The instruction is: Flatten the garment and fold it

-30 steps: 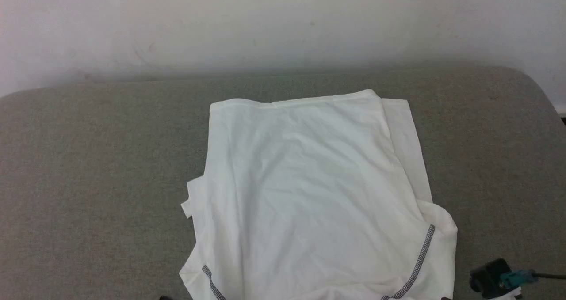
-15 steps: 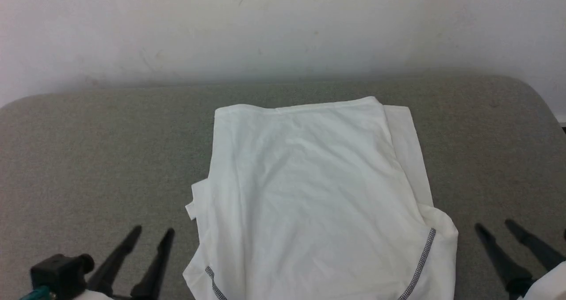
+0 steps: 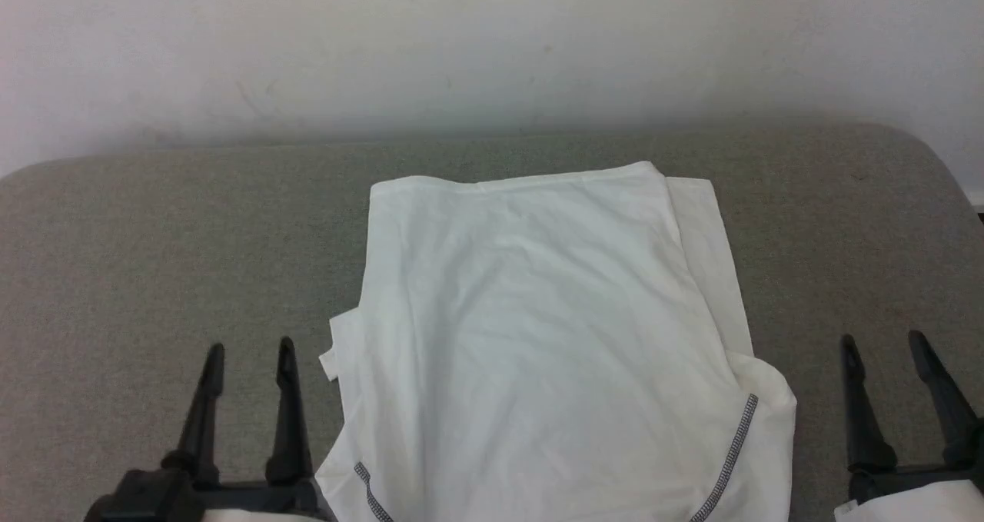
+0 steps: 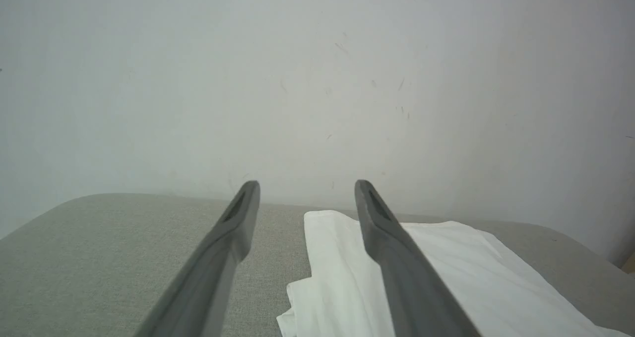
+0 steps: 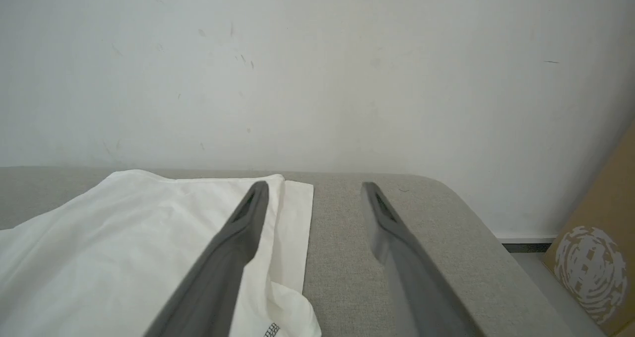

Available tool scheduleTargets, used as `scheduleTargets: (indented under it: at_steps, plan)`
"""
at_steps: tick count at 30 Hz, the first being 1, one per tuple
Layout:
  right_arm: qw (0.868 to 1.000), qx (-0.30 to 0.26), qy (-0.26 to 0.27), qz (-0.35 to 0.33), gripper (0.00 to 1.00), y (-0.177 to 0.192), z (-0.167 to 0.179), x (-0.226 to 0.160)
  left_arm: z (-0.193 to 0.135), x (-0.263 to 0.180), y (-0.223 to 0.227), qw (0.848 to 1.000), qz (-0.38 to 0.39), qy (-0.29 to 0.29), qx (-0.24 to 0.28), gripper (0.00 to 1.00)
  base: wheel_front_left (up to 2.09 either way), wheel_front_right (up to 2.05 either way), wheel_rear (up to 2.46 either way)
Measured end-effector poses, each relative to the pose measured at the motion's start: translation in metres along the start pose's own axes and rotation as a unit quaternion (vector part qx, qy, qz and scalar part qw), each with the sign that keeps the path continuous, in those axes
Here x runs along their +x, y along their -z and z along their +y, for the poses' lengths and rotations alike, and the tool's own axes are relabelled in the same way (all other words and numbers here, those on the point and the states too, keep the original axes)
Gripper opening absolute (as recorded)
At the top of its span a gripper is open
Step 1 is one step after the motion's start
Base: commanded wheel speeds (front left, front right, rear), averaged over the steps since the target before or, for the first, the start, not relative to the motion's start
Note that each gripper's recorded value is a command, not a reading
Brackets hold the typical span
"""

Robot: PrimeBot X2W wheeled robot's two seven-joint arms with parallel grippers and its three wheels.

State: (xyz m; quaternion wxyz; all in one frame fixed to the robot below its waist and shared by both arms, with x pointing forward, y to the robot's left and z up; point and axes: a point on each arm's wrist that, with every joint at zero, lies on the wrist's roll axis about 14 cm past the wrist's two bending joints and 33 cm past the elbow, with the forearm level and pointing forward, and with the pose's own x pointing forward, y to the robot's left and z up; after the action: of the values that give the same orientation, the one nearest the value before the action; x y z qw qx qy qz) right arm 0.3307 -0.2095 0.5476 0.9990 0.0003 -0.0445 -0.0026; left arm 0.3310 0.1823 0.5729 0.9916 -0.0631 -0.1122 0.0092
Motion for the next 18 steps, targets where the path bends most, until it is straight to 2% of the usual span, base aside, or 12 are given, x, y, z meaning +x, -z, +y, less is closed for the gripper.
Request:
scheduleTargets:
  at_steps: [6, 18]
  plan:
    - [1.0, 0.01, 0.006, -0.004, 1.0, 0.017, -0.001, -0.006, -0.009, -0.013, 0.026, 0.999, 0.034, 0.01, -0.013, 1.0, 0.0, 0.0, 0.0]
    - [1.0, 0.017, 0.008, 0.009, 1.0, 0.029, -0.001, -0.011, 0.0, -0.021, 0.04, 0.999, 0.049, 0.01, -0.006, 1.0, 0.0, 0.0, 0.0]
